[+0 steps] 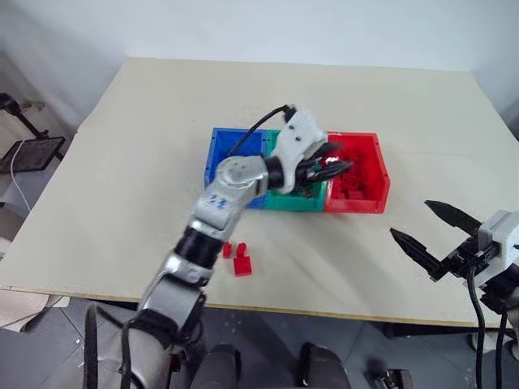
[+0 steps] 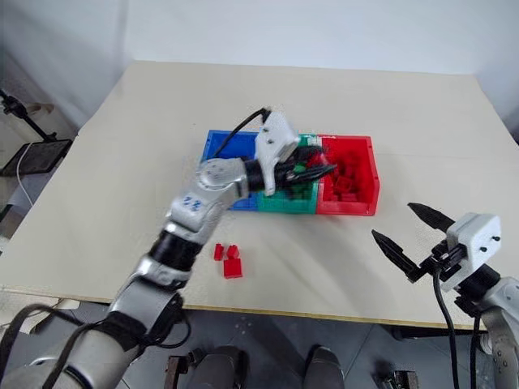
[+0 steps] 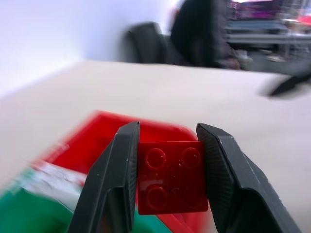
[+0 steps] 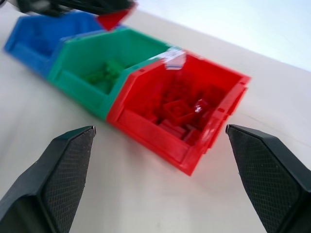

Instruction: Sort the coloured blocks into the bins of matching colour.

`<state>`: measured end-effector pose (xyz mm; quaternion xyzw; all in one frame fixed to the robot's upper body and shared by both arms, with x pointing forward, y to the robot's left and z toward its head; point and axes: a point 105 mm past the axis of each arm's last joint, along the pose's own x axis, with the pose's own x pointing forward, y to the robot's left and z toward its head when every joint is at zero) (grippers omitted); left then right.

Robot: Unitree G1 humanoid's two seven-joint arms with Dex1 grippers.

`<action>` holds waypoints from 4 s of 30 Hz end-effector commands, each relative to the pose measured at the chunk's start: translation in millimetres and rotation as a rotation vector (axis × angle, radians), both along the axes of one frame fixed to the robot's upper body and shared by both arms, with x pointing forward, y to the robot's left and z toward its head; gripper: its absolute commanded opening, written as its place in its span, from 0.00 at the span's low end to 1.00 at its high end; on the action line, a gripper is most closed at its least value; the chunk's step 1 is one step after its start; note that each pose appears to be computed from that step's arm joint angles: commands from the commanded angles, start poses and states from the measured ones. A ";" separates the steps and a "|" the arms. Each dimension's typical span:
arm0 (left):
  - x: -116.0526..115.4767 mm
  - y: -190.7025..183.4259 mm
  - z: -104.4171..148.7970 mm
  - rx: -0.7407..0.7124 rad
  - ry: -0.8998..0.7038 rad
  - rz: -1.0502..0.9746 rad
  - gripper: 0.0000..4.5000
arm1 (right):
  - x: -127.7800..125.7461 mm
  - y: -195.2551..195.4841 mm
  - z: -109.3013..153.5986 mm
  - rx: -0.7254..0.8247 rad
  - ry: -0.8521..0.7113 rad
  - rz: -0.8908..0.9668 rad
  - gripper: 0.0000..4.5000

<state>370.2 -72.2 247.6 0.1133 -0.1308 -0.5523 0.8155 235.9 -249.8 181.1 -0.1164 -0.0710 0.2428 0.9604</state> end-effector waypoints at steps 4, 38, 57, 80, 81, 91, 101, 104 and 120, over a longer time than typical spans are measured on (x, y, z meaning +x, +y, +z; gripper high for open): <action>23.1 -22.2 -10.4 0.051 -0.028 0.048 0.33 | -15.6 8.6 6.3 -0.006 -0.062 -0.030 1.00; -80.7 288.3 -89.2 0.277 0.149 0.149 1.00 | 19.4 73.8 1.6 -0.298 0.029 0.558 1.00; -77.1 206.0 -105.6 0.433 0.164 -0.125 1.00 | 15.7 72.1 -0.8 -0.322 0.082 0.561 1.00; -60.9 193.6 -116.9 0.448 0.198 -0.192 0.20 | -2.5 64.4 -8.7 -0.305 0.135 0.520 1.00; -58.8 190.6 -112.1 0.417 0.190 -0.186 0.20 | -2.6 62.9 -8.8 -0.302 0.137 0.511 1.00; -37.7 127.8 -38.3 0.051 0.063 -0.151 0.20 | 2.2 23.4 6.0 -0.126 0.015 0.174 1.00; 21.9 12.4 10.7 0.008 -0.071 -0.033 0.20 | -10.0 -0.1 4.9 -0.041 -0.064 -0.075 1.00; 27.8 -5.2 7.4 0.046 -0.060 -0.013 0.20 | -13.4 1.5 3.2 -0.036 -0.070 -0.084 1.00; 29.8 43.9 9.9 0.048 -0.113 -0.102 0.83 | -12.1 20.1 -3.4 -0.084 -0.063 0.062 1.00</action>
